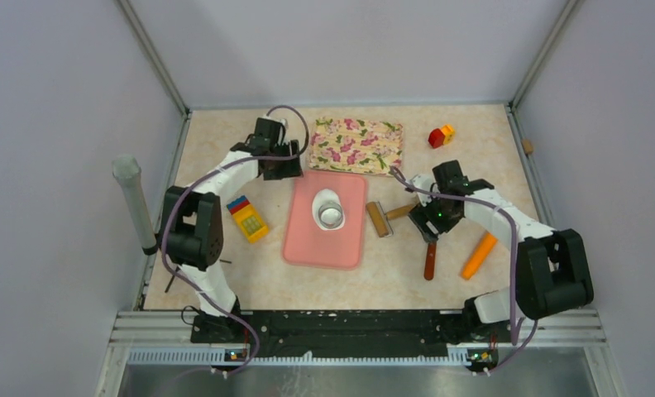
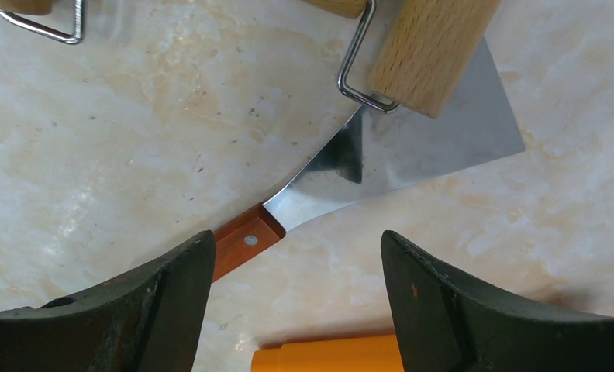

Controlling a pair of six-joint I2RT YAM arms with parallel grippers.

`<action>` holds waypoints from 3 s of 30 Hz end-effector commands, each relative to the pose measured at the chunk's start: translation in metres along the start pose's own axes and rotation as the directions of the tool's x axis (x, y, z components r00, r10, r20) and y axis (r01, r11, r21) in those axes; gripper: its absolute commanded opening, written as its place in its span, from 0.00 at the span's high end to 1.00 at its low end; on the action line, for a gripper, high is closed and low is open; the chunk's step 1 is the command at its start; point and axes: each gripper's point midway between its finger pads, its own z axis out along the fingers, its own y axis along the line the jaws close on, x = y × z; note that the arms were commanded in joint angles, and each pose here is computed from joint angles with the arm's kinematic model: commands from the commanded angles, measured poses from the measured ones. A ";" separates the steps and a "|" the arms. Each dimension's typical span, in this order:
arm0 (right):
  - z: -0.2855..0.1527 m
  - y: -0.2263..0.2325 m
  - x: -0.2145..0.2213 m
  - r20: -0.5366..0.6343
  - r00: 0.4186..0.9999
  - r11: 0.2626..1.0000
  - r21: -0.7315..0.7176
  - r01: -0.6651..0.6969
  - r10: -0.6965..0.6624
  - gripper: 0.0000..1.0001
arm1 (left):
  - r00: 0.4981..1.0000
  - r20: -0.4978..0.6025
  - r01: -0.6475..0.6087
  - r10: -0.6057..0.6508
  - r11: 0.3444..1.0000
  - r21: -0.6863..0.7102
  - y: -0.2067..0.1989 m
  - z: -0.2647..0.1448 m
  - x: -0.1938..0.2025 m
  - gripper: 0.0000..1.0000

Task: Roll out the dumpling wrappers from the dough

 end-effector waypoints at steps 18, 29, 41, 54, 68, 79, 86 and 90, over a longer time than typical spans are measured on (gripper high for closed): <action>0.042 -0.031 0.048 -0.205 0.966 0.984 0.115 -0.134 0.155 0.38 | 0.921 0.378 -0.092 0.098 0.995 -0.034 -0.016 -0.132 -0.096 0.26; 0.055 -0.052 0.062 -0.236 0.937 0.965 0.109 -0.238 0.258 0.71 | 0.896 0.431 -0.096 0.106 0.994 -0.047 -0.015 -0.150 -0.102 0.26; 0.054 -0.124 0.015 -0.041 0.928 0.902 0.255 -0.349 0.371 0.86 | 0.900 0.424 -0.097 0.100 0.995 -0.028 -0.017 -0.149 -0.095 0.25; 0.036 -0.146 -0.046 0.147 0.928 0.906 0.211 -0.368 0.342 0.86 | 0.903 0.417 -0.151 0.109 0.986 0.068 -0.033 -0.148 -0.084 0.25; -0.004 -0.130 -0.070 0.376 0.910 0.945 0.197 -0.262 0.174 0.95 | 0.927 0.330 -0.315 0.179 0.848 0.427 -0.138 -0.129 -0.089 0.02; -0.049 -0.097 -0.100 0.586 0.810 0.982 0.153 -0.113 0.002 0.96 | 0.904 0.288 -0.427 0.315 0.634 0.645 -0.266 -0.110 -0.053 0.01; -0.065 -0.065 -0.108 0.671 0.737 0.994 0.105 0.019 -0.085 0.96 | 0.922 0.197 -0.364 0.334 0.566 0.740 -0.302 -0.096 -0.017 0.01; -0.071 -0.048 -0.111 0.699 0.702 0.991 0.097 0.092 -0.134 0.96 | 0.934 0.165 -0.327 0.318 0.570 0.754 -0.307 -0.091 -0.009 0.01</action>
